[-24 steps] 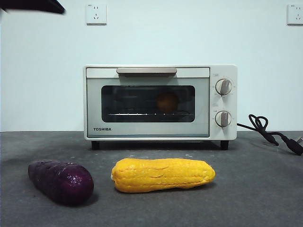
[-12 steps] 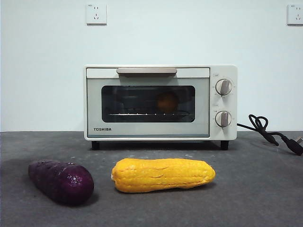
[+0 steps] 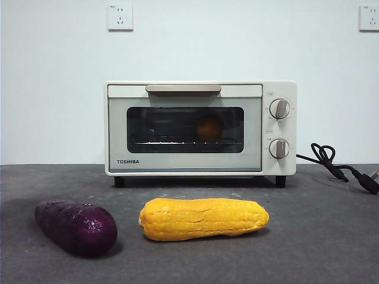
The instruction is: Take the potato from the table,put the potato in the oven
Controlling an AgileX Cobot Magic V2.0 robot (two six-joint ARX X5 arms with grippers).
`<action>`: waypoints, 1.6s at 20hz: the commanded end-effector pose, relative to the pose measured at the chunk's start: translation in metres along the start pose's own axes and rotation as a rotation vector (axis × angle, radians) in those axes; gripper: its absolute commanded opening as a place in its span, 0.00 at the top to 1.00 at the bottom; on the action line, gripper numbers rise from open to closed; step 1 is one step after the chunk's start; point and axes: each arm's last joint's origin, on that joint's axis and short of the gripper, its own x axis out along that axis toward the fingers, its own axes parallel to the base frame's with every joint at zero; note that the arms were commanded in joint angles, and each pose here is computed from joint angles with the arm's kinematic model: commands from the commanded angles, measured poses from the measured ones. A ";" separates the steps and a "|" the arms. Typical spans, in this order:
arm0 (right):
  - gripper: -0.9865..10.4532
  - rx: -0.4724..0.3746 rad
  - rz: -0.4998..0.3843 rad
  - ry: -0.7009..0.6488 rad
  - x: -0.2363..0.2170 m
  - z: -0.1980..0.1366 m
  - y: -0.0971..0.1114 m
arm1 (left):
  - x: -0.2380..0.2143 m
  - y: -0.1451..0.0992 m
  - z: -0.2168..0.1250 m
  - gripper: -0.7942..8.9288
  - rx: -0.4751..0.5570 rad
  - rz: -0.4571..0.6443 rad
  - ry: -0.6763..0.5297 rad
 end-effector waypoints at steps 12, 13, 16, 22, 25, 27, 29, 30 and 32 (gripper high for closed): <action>0.91 -0.004 0.000 -0.006 0.000 0.000 0.000 | -0.009 0.008 0.021 0.92 0.371 0.327 -0.343; 0.91 -0.004 0.000 -0.006 0.000 0.000 0.000 | -0.008 0.011 0.015 0.92 0.393 0.354 -0.433; 0.91 -0.004 0.000 -0.006 0.000 0.000 0.000 | 0.005 0.025 -0.021 0.92 0.424 0.462 -0.603; 0.91 -0.004 0.000 -0.006 0.000 0.000 0.000 | 0.044 0.049 -0.102 0.92 0.389 0.603 -0.649; 0.91 -0.004 0.000 -0.006 0.000 0.000 0.000 | 0.061 0.058 -0.129 0.92 0.357 0.591 -0.610; 0.91 -0.004 0.000 -0.006 0.000 0.000 0.000 | 0.071 0.062 -0.144 0.92 0.321 0.577 -0.591; 0.91 -0.004 -0.001 -0.005 0.000 0.000 0.000 | 0.078 0.066 -0.155 0.92 0.292 0.566 -0.561; 0.91 -0.004 0.000 -0.006 0.000 0.000 0.000 | 0.079 0.066 -0.158 0.92 0.284 0.564 -0.535; 0.91 -0.004 0.000 -0.004 0.000 0.000 0.000 | 0.081 0.067 -0.164 0.92 0.267 0.559 -0.479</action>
